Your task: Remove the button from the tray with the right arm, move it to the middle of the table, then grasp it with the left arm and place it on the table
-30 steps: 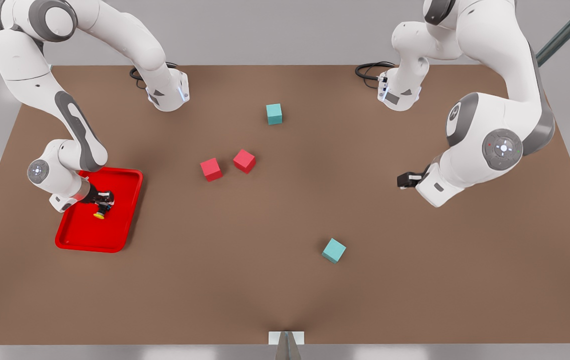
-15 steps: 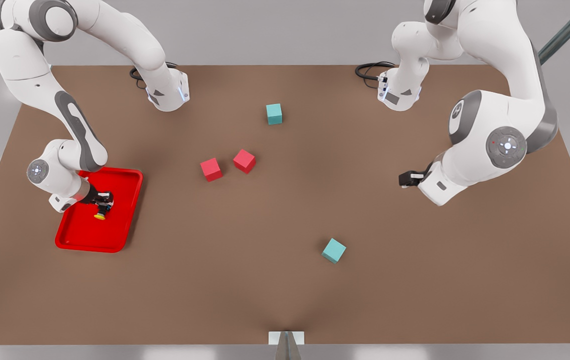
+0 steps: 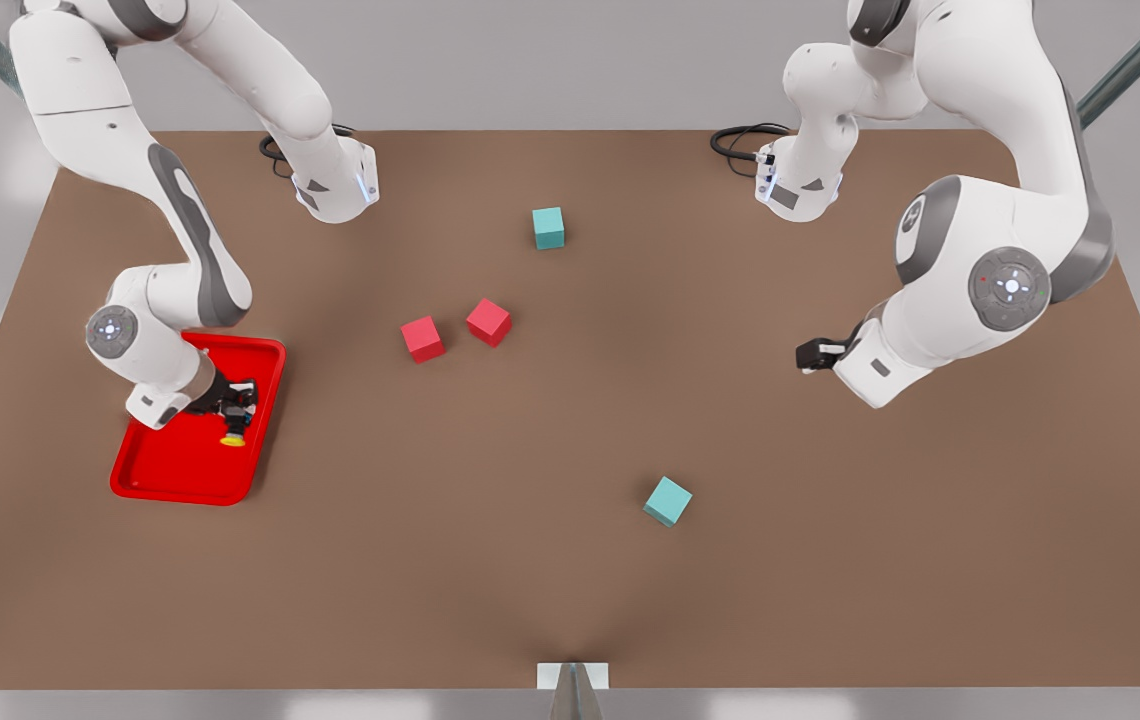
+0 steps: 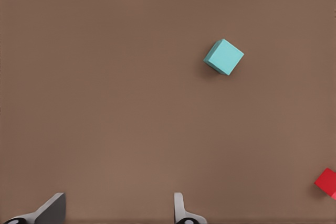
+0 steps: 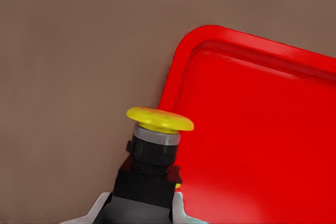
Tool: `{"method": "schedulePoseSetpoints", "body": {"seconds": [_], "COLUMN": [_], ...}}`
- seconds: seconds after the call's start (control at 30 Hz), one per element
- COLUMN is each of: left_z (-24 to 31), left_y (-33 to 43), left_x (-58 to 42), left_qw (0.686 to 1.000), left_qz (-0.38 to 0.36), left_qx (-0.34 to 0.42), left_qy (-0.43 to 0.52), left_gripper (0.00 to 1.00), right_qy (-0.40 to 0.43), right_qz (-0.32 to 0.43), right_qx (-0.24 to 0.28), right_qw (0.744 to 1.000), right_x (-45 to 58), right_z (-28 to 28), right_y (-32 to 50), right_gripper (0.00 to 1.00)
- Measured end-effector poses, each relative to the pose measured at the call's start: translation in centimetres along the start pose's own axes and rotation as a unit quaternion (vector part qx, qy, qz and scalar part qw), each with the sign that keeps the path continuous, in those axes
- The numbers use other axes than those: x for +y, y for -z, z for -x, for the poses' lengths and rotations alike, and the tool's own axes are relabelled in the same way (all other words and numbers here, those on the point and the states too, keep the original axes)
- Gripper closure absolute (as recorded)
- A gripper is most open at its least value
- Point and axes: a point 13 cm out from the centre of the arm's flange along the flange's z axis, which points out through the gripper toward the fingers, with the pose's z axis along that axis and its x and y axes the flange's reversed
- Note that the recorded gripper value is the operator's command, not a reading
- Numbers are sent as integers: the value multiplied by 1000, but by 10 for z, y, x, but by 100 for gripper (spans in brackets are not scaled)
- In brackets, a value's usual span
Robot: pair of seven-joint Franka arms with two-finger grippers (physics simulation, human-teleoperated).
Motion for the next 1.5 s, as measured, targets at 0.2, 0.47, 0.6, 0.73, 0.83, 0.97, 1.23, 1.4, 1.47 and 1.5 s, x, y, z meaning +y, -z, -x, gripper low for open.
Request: {"method": "schedulePoseSetpoints", "body": {"seconds": [0.2,0.47,0.6,0.73,0.83,0.97,1.23,1.4,1.47,1.5], "left_z": [1,1,1,2,1,11,-12,-21,-30,-33], "left_y": [0,0,-1,-2,-9,-36,-84,-108,-133,-145], "left_x": [2,4,4,5,-11,-60,-85,-133,-170,-183], "left_qw": [1000,1000,1000,1000,1000,998,987,982,977,976], "left_qz": [0,2,2,3,5,19,50,58,65,67], "left_qx": [0,0,0,1,7,53,132,134,136,137], "left_qy": [2,3,3,3,-6,-35,-81,-122,-148,-156], "left_gripper": [0,0,0,0,1,0,1,1,1,1], "right_qy": [52,3,-28,-57,-89,-127,-218,-334,-381,-399], "right_qz": [55,68,72,85,77,68,79,66,55,48], "right_qx": [-1,26,40,54,75,94,101,123,95,77], "right_qw": [997,997,996,993,990,985,968,932,918,912], "right_x": [232,436,523,594,614,622,571,316,162,95], "right_z": [61,136,127,105,93,85,109,119,125,121], "right_y": [48,19,2,-3,-35,-63,1,57,84,101], "right_gripper": [54,54,54,54,53,0,0,0,0,0]}}
